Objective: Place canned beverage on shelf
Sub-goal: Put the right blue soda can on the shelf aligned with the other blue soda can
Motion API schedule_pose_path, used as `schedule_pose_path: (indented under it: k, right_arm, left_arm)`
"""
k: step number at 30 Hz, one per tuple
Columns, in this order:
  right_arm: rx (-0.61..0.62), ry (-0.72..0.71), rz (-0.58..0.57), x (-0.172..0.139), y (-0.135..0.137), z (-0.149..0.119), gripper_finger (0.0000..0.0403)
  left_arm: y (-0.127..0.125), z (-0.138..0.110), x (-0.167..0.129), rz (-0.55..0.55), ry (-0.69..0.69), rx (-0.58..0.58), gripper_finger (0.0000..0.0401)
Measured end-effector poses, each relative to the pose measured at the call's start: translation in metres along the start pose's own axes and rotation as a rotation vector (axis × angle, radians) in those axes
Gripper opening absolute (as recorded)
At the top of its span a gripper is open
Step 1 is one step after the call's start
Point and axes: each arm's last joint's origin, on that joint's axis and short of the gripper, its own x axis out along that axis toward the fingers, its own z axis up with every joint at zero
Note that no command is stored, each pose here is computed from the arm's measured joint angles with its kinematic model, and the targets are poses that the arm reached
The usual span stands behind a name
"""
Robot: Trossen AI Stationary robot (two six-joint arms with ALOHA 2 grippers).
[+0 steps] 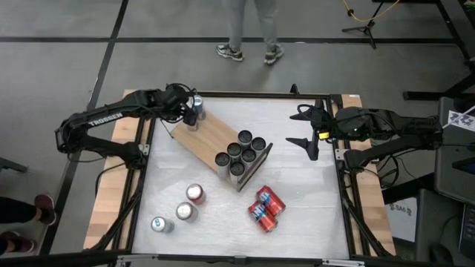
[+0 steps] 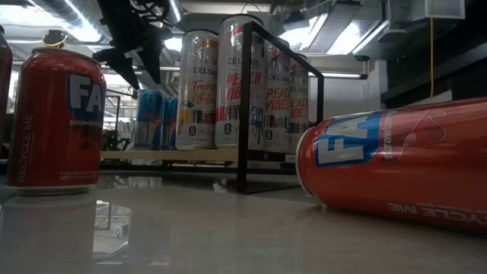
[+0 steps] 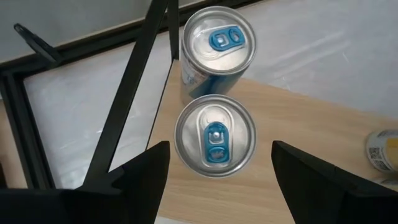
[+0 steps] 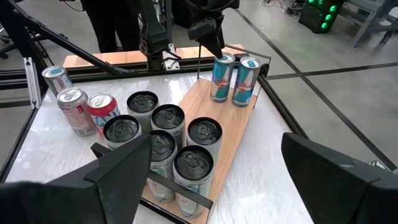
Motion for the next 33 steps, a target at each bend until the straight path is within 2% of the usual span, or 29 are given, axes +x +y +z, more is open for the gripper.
schedule_pose_path:
  k: [23,33]
  right_arm:
    - [0.000,0.000,0.000,0.000,0.000,0.000,0.0353]
    - [-0.005,0.016,-0.001,0.000,0.000,-0.002,0.0353]
  left_arm:
    - [-0.017,-0.001,0.031,0.119,0.034,0.075,0.0271]
    - [-0.017,-0.001,0.031,0.125,0.028,0.118,0.0218]
